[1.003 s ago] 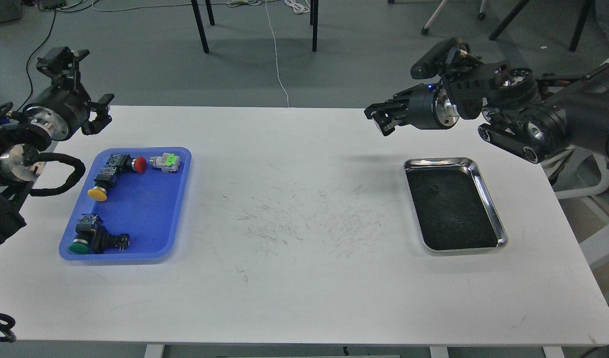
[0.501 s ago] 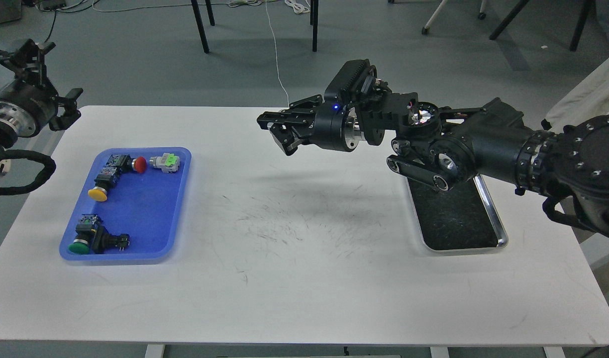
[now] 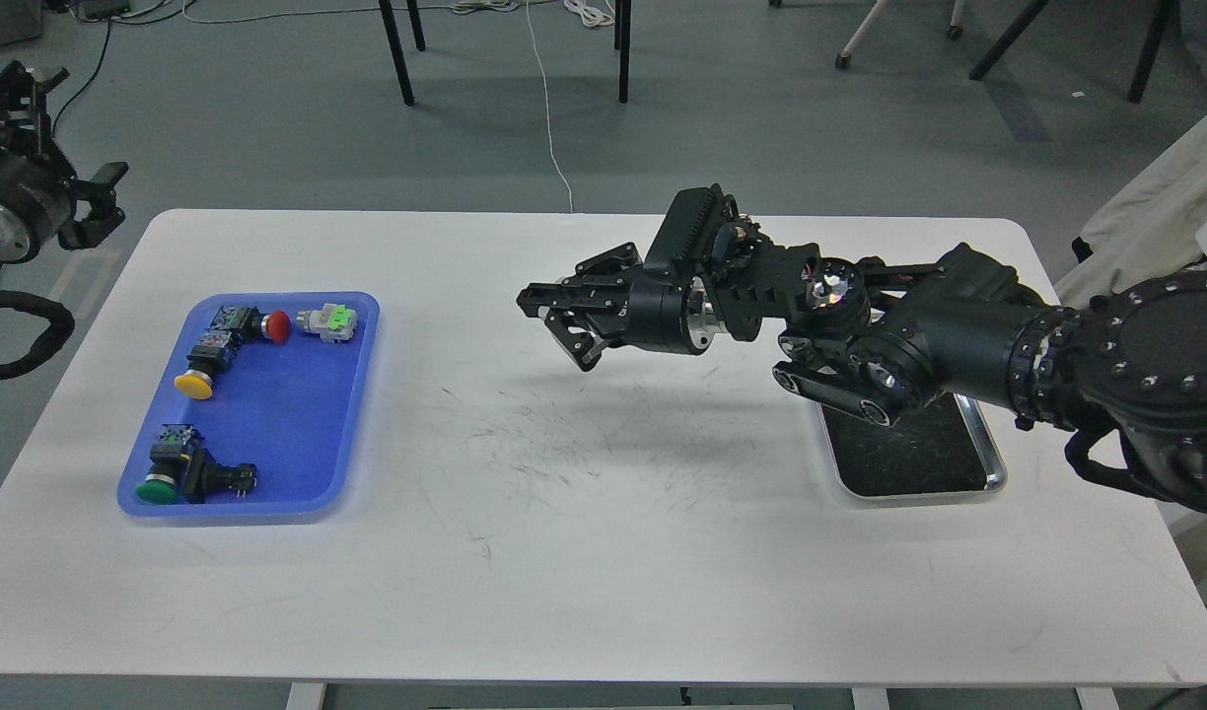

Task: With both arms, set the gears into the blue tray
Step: 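Lift the black gear with the right gripper toward the table center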

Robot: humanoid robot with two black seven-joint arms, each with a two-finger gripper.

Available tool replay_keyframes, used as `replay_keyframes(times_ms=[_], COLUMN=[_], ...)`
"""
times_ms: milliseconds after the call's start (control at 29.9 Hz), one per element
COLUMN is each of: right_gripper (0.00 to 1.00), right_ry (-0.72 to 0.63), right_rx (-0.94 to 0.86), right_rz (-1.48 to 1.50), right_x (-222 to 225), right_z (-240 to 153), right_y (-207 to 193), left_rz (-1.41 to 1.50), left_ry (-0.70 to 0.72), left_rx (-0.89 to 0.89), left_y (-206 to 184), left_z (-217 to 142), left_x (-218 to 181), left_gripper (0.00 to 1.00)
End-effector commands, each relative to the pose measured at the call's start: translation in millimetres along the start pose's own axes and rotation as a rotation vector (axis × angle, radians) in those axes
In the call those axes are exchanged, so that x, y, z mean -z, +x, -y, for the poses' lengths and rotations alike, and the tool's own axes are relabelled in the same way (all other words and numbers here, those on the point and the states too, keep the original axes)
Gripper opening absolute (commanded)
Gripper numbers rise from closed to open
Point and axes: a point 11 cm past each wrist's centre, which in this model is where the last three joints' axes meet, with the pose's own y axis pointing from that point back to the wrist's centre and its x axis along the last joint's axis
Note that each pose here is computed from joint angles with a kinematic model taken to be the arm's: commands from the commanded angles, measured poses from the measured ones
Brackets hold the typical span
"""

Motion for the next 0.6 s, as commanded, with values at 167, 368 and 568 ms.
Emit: replay_keyframes(times_ms=[167, 368, 568], right_gripper=[0.01, 0.01, 0.01], right_ry=[0.058, 0.105, 0.139], right_rx=[0.056, 0.082, 0.092], right_rz=[-0.049, -0.091, -0.103], right_x=[18, 32, 42], right_z=[0, -1, 0], right_y=[-36, -56, -64], left_rz=[0.017, 0.034, 0.061], left_ry=[-0.014, -0.020, -0.019], left_rx=[0.003, 0.000, 0.003], left_y=[1, 2, 0], left_z=[-3, -5, -8], left_x=[-12, -21, -26], left_gripper=[0.99, 0.99, 0.99])
